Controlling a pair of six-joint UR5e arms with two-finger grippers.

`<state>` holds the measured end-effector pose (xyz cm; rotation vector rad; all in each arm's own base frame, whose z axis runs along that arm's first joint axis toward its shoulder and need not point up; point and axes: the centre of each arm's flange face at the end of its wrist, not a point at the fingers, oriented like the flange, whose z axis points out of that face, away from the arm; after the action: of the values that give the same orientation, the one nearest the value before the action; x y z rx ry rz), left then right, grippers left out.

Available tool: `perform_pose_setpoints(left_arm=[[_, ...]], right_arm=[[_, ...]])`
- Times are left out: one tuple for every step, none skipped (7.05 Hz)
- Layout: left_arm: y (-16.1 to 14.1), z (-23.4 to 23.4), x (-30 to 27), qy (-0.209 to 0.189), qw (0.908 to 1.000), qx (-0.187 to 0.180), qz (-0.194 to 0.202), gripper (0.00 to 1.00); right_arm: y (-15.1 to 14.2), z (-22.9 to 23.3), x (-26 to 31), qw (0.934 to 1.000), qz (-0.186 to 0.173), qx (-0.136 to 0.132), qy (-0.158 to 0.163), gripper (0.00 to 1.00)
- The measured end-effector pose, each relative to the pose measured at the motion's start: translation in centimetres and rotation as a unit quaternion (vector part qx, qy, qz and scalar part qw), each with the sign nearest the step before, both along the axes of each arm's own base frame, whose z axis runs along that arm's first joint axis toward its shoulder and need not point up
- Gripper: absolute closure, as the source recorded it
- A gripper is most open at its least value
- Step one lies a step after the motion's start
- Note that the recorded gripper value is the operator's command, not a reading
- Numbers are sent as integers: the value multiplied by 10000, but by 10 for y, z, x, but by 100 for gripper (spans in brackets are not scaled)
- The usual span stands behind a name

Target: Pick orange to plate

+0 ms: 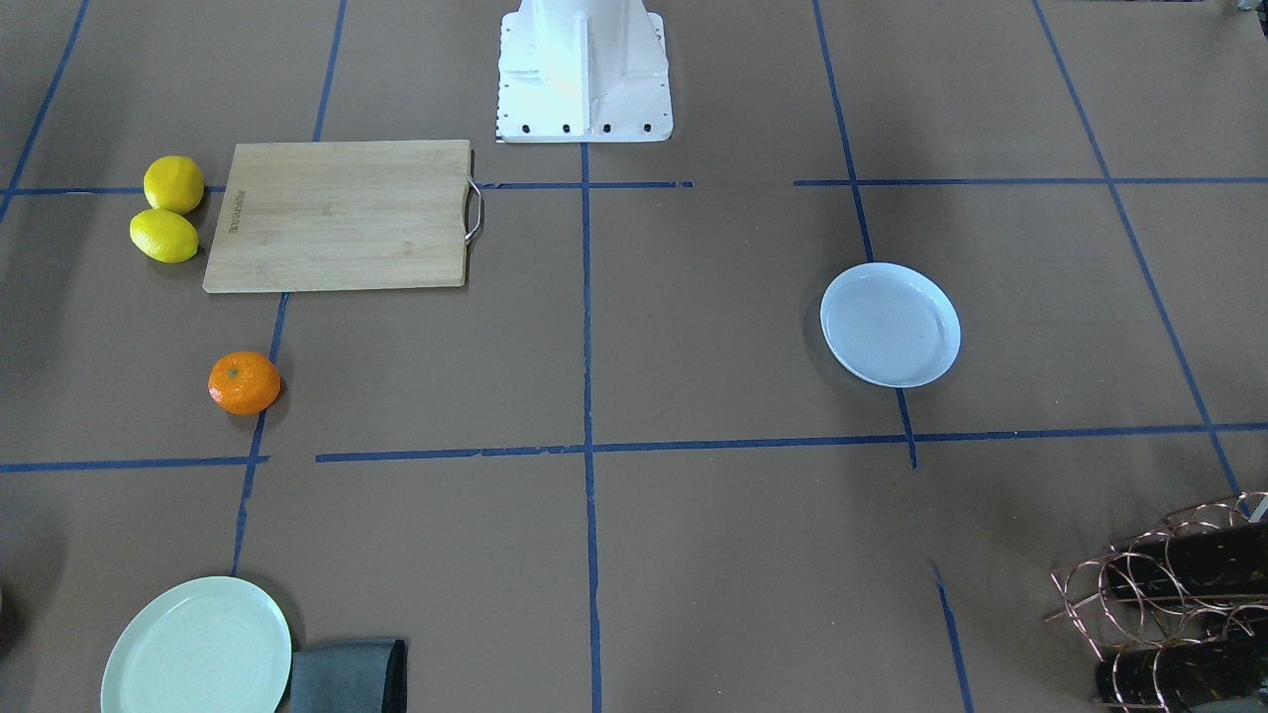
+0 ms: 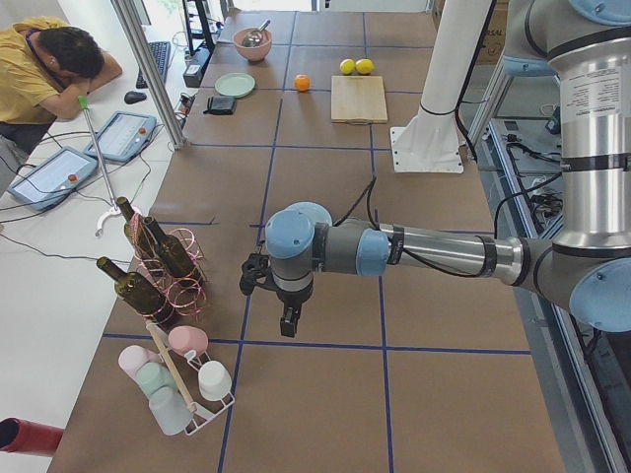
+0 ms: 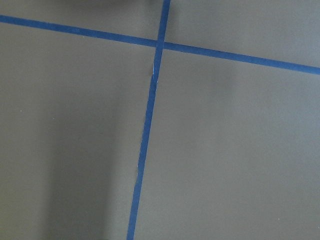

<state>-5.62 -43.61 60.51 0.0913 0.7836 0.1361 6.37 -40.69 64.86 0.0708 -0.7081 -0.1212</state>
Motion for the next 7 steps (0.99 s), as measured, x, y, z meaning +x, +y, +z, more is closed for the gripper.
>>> perform_pose_setpoints(left_arm=[[0, -1, 0, -2, 10000, 10, 1, 0], [-1, -1, 0, -5, 10000, 13, 3, 0], [-1, -4, 0, -9, 10000, 45, -3, 0], [-4, -13, 0, -9, 9999, 146, -5, 0], [-15, -30, 0, -2, 9994, 360, -3, 0], [-39, -57, 1, 14, 9973, 733, -10, 0], [-63, -86, 1, 41, 9925, 1223, -23, 0]], right_arm=[[0, 0, 0, 10000, -2, 0, 0, 0], [0, 0, 0, 10000, -2, 8, -2, 0], [-1, -3, 0, 10000, 1, 52, 4, 0], [-4, -11, 0, 9999, 0, 155, 41, 0], [-12, -25, 1, 9994, 0, 327, 76, 0], [-27, -46, 0, 9985, 20, 543, 57, 0], [-39, -61, -1, 9978, 50, 664, -23, 0]])
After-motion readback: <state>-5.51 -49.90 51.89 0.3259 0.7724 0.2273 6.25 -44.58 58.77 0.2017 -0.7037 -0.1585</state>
